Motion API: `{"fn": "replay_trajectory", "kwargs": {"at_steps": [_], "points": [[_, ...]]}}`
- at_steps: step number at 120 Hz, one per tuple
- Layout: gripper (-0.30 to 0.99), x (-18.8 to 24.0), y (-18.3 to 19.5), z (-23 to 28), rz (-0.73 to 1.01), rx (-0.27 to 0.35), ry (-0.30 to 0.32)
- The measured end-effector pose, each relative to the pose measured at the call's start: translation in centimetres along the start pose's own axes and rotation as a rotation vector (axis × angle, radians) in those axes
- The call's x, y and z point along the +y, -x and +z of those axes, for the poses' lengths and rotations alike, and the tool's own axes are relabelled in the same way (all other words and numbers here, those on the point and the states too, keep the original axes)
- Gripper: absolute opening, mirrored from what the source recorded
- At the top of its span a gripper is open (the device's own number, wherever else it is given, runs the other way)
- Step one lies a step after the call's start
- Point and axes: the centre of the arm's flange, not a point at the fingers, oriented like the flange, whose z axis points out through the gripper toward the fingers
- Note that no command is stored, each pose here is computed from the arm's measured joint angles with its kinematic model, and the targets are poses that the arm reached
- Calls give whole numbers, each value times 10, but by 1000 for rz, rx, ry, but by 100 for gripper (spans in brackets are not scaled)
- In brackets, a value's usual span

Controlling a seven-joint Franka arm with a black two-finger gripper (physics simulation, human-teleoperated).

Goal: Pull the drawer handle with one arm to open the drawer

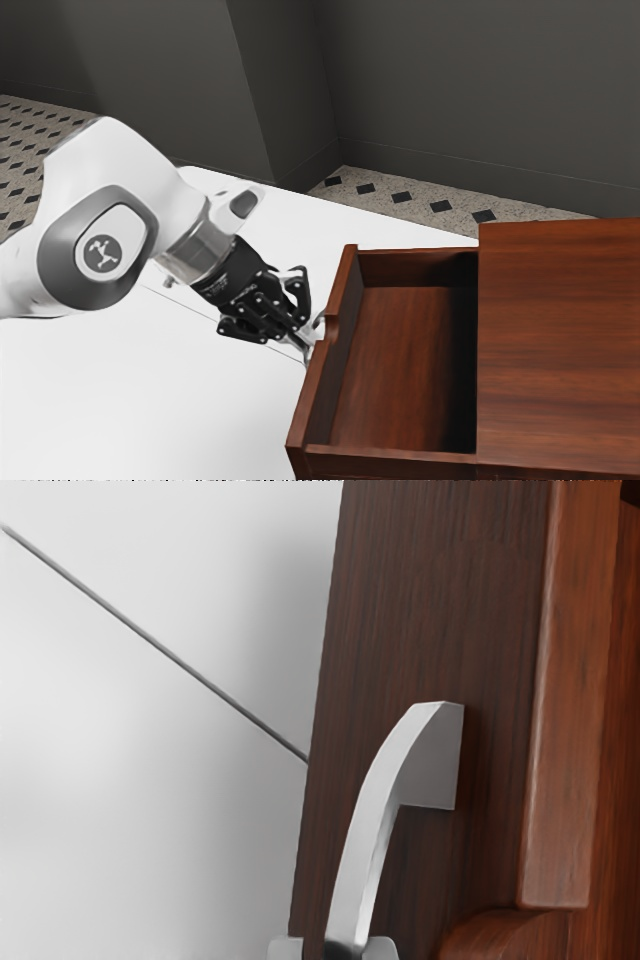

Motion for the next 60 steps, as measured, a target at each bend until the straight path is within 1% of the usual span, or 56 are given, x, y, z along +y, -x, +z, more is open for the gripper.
{"fn": "replay_trajectory", "kwargs": {"at_steps": [23, 29, 36, 47, 60], "points": [[-6, -5, -1, -10, -2, 13, 4], [-3, -6, -2, -14, -3, 18, 7], [9, -3, -3, -24, 7, 35, 19], [29, 6, 3, -64, 33, 88, 70], [45, 13, 0, -117, 47, 137, 124]]}}
